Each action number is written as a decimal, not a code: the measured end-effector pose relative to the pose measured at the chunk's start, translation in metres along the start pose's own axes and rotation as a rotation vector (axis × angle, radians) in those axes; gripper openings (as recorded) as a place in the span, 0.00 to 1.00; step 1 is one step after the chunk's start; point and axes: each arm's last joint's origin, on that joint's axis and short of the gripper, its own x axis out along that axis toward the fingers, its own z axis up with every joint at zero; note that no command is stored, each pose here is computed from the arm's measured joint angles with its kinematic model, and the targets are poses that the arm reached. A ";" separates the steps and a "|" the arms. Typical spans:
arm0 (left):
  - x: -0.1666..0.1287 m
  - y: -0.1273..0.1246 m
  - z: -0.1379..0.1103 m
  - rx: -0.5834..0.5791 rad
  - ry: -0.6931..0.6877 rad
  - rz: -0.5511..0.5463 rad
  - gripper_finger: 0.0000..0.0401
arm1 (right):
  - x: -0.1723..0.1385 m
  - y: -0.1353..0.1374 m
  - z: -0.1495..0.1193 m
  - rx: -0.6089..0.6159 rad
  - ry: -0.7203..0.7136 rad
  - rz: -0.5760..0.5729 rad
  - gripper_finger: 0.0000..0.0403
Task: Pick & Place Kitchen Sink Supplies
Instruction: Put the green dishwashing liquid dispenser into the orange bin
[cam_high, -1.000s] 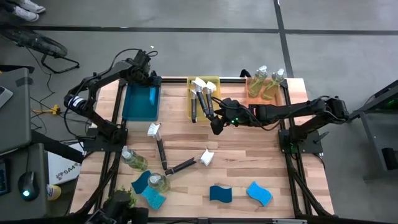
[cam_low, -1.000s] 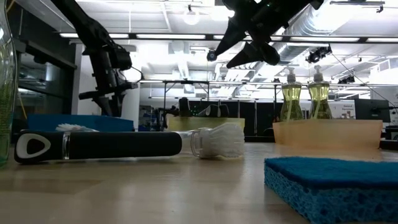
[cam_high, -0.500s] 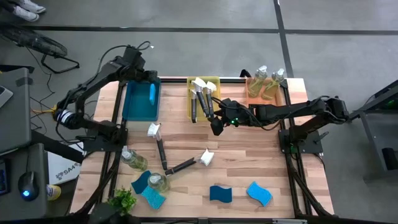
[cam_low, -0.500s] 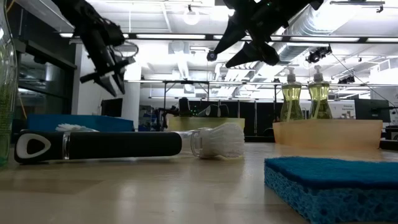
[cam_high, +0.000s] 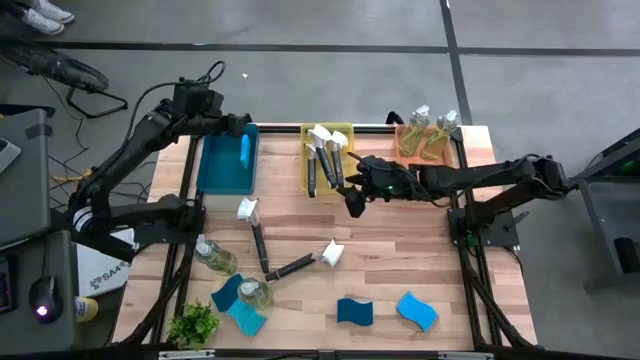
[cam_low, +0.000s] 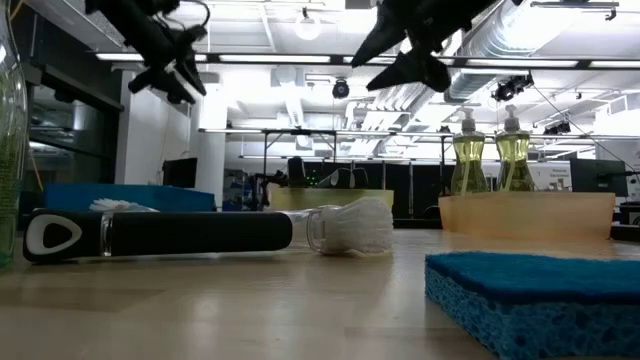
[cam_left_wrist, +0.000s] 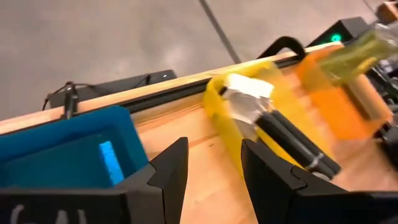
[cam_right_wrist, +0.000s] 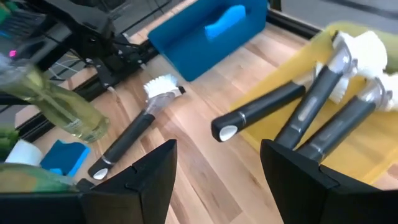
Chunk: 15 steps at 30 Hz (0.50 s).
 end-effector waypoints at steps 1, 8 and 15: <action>-0.002 -0.004 -0.002 0.008 -0.004 -0.012 0.36 | -0.003 0.000 0.002 -0.009 -0.007 0.009 0.56; -0.019 -0.029 -0.015 0.045 0.005 -0.123 0.36 | -0.026 -0.001 0.010 -0.022 -0.025 0.045 0.56; -0.038 -0.041 -0.036 0.043 0.071 -0.129 0.36 | -0.047 -0.007 0.010 -0.030 0.005 0.034 0.56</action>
